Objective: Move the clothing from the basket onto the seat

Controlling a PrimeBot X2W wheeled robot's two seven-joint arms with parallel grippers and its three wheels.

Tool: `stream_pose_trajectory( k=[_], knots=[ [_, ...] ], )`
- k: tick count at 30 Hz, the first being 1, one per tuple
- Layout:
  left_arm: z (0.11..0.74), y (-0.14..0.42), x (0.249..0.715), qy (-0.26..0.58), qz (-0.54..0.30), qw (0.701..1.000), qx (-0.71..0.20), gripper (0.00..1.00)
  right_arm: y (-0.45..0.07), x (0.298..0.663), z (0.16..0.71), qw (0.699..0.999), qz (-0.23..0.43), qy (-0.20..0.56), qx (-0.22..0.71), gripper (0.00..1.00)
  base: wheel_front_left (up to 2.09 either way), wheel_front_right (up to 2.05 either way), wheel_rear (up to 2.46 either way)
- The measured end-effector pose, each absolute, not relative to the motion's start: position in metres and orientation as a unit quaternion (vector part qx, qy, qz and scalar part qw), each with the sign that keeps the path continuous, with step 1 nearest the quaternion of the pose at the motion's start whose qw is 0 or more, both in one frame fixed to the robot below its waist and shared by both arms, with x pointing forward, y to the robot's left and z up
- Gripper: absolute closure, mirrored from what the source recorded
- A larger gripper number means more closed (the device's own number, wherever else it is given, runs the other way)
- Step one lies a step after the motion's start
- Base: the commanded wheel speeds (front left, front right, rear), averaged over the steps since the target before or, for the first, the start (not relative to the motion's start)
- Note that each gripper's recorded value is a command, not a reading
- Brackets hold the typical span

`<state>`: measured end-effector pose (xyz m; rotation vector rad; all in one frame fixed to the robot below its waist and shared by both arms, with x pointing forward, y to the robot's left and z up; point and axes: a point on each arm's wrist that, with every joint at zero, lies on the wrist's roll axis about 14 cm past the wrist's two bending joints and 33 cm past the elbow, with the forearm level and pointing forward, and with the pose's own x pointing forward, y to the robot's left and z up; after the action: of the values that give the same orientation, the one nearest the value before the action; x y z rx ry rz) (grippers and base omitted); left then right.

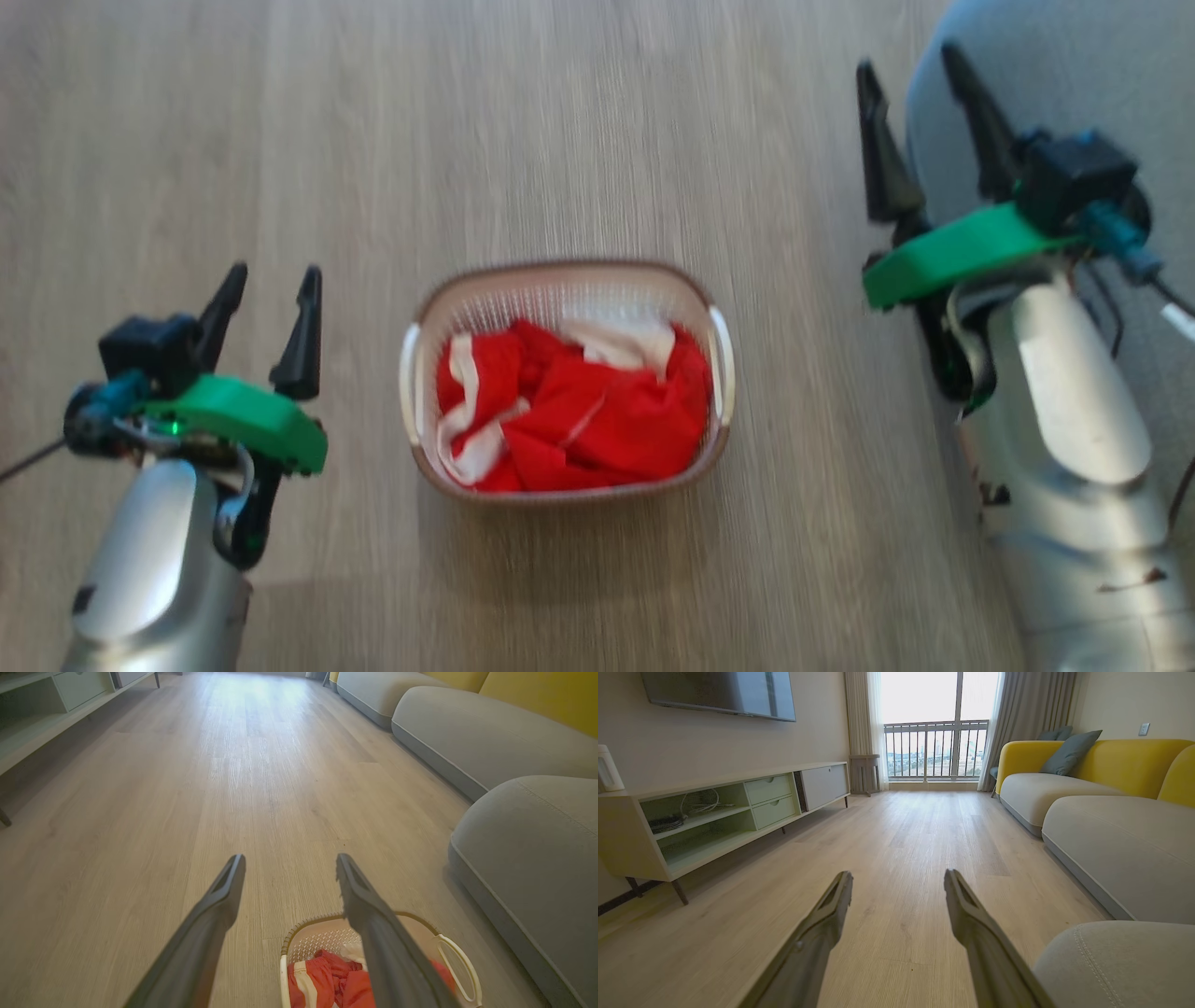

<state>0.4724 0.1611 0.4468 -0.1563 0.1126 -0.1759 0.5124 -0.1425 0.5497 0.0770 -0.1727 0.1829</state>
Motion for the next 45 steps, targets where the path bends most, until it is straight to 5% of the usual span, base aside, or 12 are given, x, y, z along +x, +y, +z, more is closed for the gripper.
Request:
stream_pose_trajectory(
  k=[18, 33, 45],
  knots=[
    [0.304, 0.067, 0.512, 0.181, -0.267, 0.942, -0.095, 0.0, -0.136, 0.599, 0.446, 0.992, 0.111, -0.051, 0.013, 0.0, 0.0, 0.0, 0.0],
    [0.211, -0.003, 0.474, 0.267, -0.395, 0.875, -0.087, 0.0, -0.146, 0.604, 0.374, 0.993, 0.115, 0.001, -0.005, 0.0, 0.0, 0.0, 0.0],
    [0.165, -0.031, 0.439, 0.298, -0.511, 0.806, 0.028, 0.0, -0.159, 0.593, 0.369, 0.994, 0.105, 0.015, -0.006, 0.0, 0.0, 0.0, 0.0]
  ],
)
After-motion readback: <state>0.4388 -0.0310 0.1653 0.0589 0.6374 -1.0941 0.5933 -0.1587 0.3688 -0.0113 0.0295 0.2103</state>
